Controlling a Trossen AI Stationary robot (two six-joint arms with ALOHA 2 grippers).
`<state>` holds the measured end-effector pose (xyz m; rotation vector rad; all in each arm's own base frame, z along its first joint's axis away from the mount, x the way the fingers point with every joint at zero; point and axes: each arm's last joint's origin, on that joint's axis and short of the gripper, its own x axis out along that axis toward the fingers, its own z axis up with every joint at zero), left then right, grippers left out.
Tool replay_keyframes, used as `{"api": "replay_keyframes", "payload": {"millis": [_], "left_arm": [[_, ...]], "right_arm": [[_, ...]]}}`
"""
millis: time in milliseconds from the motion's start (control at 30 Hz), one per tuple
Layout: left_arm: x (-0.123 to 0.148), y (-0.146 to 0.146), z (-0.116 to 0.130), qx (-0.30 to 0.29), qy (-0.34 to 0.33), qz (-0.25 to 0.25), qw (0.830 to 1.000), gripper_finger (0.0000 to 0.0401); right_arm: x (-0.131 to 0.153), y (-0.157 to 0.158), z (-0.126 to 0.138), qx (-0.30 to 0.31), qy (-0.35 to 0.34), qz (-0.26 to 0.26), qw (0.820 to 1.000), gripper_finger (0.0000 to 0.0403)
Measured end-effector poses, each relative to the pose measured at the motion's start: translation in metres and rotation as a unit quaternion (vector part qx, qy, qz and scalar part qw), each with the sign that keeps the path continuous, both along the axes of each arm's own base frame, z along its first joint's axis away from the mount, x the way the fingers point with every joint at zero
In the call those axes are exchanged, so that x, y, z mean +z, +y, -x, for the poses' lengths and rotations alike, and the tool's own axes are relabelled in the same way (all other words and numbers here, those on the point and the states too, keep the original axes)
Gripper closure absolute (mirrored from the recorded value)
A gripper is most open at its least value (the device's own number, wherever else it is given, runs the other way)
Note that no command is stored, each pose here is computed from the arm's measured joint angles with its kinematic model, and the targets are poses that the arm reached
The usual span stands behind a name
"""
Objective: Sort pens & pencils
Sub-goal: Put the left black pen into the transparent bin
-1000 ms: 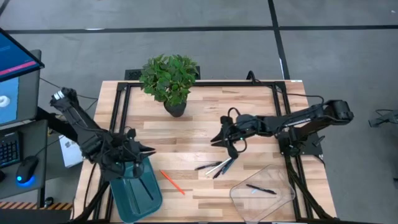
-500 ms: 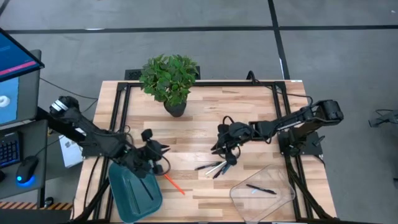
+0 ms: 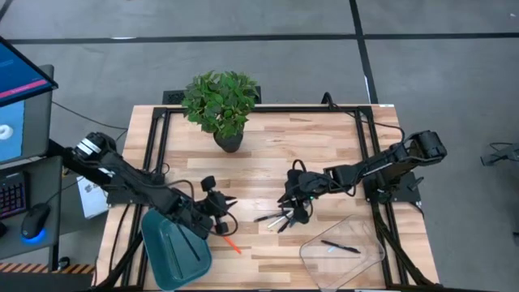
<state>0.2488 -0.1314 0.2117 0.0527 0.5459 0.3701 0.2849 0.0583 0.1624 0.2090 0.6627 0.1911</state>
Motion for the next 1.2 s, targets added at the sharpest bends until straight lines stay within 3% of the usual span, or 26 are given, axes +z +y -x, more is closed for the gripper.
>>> {"api": "replay_keyframes", "payload": {"millis": [300, 500, 700, 1200], "left_arm": [[-0.002, -0.002, -0.001, 0.006, -0.004, 0.023, 1.000, 0.0360], [-0.011, 0.000, 0.003, 0.006, 0.000, 0.018, 1.000, 0.0360], [-0.026, 0.006, 0.009, 0.023, 0.001, 0.029, 0.999, 0.0360], [-0.022, 0.005, 0.004, 0.004, -0.012, 0.040, 0.999, 0.0360]], "right_arm": [[-0.001, 0.015, 0.003, 0.027, 0.003, -0.015, 1.000, 0.0300], [-0.013, 0.015, -0.002, 0.001, 0.024, -0.038, 0.999, 0.0300], [-0.027, 0.012, -0.007, -0.003, 0.037, -0.030, 0.999, 0.0300], [-0.060, 0.010, -0.016, 0.000, 0.053, -0.015, 0.998, 0.0300]]}}
